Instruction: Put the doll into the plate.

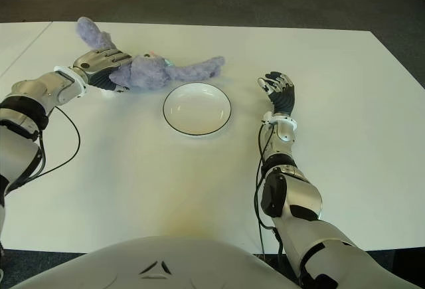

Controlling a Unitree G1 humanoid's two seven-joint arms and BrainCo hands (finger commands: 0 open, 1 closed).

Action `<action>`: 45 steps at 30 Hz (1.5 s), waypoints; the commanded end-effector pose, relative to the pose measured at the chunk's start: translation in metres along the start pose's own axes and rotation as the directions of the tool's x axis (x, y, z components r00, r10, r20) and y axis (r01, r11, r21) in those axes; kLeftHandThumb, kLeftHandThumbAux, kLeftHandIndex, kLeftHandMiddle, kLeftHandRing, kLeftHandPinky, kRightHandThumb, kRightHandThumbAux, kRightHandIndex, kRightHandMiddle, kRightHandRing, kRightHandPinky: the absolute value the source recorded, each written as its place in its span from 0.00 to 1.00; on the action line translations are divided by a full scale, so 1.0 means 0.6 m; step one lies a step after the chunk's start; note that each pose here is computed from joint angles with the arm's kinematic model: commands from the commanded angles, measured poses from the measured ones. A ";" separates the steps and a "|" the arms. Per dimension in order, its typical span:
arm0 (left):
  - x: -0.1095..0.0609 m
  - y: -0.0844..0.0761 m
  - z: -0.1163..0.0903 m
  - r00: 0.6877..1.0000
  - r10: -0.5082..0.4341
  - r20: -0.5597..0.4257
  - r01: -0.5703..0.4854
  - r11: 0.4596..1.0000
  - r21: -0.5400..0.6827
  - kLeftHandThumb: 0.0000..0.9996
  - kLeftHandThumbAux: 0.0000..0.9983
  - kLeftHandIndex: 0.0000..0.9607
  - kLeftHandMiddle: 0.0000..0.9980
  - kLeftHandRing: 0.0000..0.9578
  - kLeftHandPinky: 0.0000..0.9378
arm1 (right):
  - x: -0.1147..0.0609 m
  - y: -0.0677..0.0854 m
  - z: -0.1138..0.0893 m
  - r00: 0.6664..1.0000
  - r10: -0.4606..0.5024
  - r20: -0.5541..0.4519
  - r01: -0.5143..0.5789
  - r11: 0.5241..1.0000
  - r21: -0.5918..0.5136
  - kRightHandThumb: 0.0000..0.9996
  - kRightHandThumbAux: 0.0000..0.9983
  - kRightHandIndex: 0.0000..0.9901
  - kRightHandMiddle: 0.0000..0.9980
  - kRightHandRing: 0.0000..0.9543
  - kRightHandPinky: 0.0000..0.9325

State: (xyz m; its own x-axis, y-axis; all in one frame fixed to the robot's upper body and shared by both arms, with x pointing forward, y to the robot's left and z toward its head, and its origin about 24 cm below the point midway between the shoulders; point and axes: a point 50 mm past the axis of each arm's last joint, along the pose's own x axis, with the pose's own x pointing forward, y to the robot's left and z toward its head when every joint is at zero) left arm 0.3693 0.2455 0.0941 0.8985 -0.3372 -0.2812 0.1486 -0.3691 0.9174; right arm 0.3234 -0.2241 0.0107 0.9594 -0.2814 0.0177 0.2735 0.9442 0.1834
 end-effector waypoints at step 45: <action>-0.003 -0.071 0.010 0.959 0.112 -0.262 0.003 0.915 0.402 0.85 0.67 0.42 0.56 0.83 0.87 | -0.161 -0.025 -0.176 0.874 -0.108 -0.474 0.160 0.984 0.071 0.09 0.81 0.33 0.36 0.39 0.37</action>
State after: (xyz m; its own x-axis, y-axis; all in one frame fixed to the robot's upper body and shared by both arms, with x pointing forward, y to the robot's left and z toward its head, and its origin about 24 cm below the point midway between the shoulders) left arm 0.3720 0.2410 0.0711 0.9846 -0.1731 -0.0263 -0.1018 -0.6885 0.7180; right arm 0.3231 -0.2251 0.0104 0.9573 -0.2888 0.0149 0.2800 0.9386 0.2014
